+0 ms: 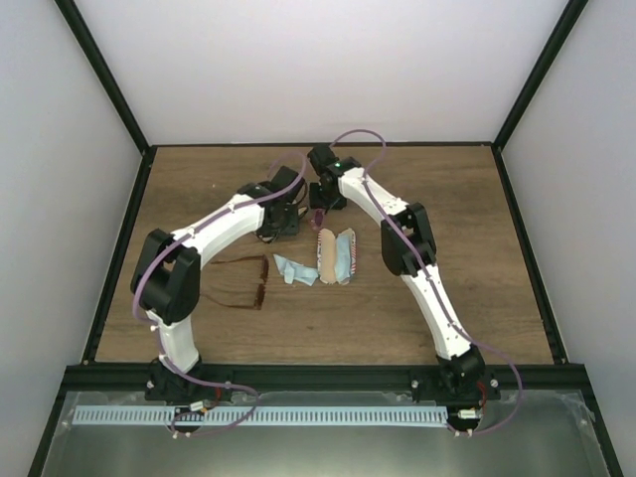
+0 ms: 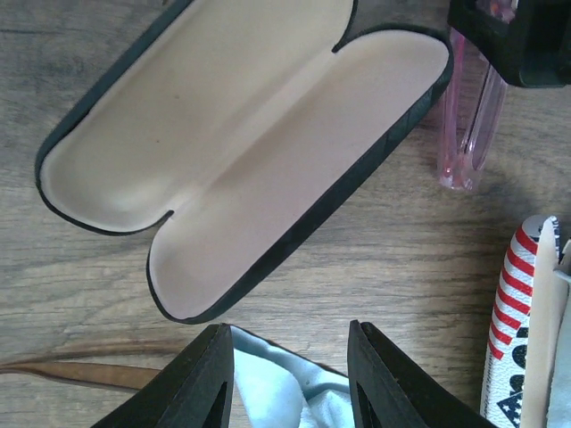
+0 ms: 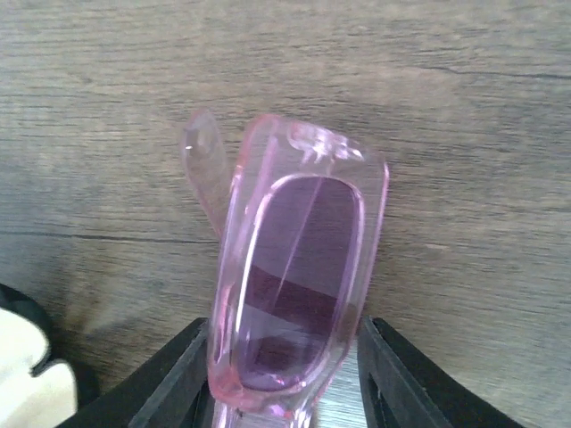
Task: Organize the sunglasses
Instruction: Adjust the sunglasses at the center of the board.
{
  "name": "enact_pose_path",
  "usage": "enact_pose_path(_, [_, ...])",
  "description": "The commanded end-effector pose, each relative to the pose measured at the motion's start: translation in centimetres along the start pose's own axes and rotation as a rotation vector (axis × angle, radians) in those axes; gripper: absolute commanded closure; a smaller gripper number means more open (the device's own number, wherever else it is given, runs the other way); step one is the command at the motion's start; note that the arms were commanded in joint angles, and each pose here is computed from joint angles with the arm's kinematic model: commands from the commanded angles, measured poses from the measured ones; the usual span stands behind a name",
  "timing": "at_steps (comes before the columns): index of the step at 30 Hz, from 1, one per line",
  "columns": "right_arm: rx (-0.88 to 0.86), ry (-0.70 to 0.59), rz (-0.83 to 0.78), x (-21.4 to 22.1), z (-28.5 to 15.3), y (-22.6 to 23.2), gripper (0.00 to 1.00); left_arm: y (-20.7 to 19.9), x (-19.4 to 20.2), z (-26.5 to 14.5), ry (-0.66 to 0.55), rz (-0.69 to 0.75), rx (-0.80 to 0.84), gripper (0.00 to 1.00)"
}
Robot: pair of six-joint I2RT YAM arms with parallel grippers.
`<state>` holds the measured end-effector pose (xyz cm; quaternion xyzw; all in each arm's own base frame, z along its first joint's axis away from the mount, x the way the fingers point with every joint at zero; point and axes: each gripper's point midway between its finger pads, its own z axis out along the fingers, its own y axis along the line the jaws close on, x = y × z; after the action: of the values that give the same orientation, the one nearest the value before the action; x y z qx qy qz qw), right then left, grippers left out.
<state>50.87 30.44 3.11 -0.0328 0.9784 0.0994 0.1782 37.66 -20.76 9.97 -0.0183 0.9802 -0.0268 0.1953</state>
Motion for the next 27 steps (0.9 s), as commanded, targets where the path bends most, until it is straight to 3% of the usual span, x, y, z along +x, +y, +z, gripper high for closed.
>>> enact_pose_path(1, [0.107,0.031,0.014,0.7,0.8,-2.8,0.59,0.2,-0.7,-1.3,-0.022,-0.006,0.029,0.62])
enact_pose_path(10, [0.085,0.040,0.067,0.5,-1.4,-4.6,0.80,-0.5,-1.3,-0.9,-0.011,-0.025,0.048,0.62])
enact_pose_path(27, [-0.158,0.130,0.230,1.3,-1.9,-6.3,0.94,-2.7,-2.1,0.1,0.006,-0.067,0.125,0.62])
